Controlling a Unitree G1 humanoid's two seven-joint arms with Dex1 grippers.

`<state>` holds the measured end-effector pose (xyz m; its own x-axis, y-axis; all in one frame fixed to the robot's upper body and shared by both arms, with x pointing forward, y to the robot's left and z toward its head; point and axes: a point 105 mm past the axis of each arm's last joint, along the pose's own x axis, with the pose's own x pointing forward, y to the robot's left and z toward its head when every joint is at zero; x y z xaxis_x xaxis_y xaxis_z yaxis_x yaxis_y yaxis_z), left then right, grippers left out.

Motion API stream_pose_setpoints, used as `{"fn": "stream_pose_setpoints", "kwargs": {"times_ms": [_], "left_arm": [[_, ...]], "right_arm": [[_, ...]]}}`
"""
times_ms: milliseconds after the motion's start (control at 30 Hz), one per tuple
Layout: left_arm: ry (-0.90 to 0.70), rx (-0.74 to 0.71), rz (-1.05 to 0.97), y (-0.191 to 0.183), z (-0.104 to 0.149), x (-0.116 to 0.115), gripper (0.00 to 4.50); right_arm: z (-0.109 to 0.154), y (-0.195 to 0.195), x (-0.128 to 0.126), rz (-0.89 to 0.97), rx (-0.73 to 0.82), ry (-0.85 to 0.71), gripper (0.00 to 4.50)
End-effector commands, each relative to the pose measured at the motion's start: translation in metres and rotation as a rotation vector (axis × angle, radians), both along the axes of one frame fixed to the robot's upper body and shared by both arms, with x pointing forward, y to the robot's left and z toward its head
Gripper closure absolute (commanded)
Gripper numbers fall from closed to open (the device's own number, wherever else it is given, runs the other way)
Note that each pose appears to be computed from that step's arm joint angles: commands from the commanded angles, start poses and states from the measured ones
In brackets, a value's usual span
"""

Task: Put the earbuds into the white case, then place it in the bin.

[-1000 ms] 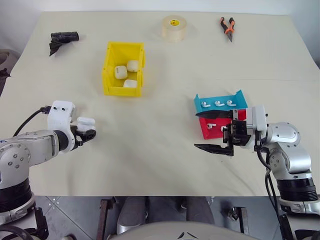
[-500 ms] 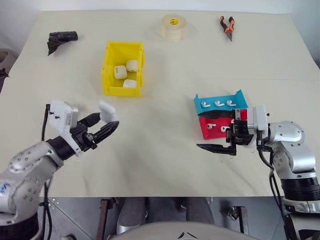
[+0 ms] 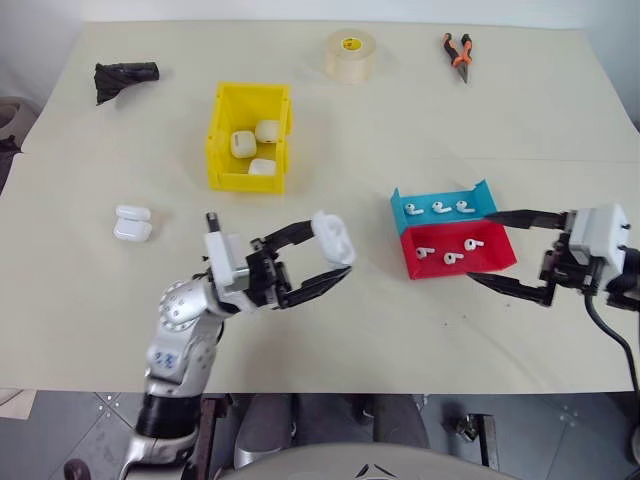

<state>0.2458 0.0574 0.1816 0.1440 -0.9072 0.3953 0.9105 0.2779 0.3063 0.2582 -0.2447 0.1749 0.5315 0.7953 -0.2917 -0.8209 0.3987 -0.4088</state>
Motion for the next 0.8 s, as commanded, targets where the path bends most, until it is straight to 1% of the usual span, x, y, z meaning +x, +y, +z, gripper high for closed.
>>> {"fn": "stream_pose_setpoints", "kwargs": {"times_ms": [33, 100, 167, 267, 367, 467, 533, 700, 800], "left_arm": [[-0.090, 0.001, -0.084, -0.016, -0.003, 0.001, 1.74], [-0.113, -0.001, -0.103, -0.019, -0.003, 0.004, 1.74], [-0.117, -0.002, -0.105, -0.020, -0.005, 0.006, 1.74], [-0.087, 0.003, -0.114, -0.024, -0.006, 0.011, 1.74], [-0.070, 0.007, -0.130, -0.024, -0.005, 0.008, 1.74], [-0.069, 0.015, -0.141, -0.023, -0.005, 0.003, 1.74], [-0.068, 0.015, -0.145, -0.022, -0.004, 0.001, 1.74], [-0.069, 0.006, -0.150, -0.026, 0.001, 0.002, 1.74], [-0.065, -0.001, -0.151, -0.028, 0.003, 0.001, 1.74]], "right_arm": [[0.001, -0.023, -0.004, -0.126, -0.174, 0.036, 0.00], [-0.004, -0.034, -0.005, -0.190, -0.244, 0.089, 0.00], [-0.007, -0.037, -0.008, -0.207, -0.283, 0.113, 0.00], [-0.016, -0.041, -0.012, -0.186, -0.371, 0.193, 0.00], [-0.011, -0.027, -0.001, -0.115, -0.444, 0.177, 0.00], [-0.003, -0.014, 0.022, -0.077, -0.506, 0.138, 0.00], [0.001, -0.007, 0.032, -0.047, -0.541, 0.118, 0.00], [0.003, 0.009, 0.063, 0.065, -0.650, 0.104, 0.00], [0.001, 0.011, 0.075, 0.108, -0.708, 0.102, 0.00]]}}
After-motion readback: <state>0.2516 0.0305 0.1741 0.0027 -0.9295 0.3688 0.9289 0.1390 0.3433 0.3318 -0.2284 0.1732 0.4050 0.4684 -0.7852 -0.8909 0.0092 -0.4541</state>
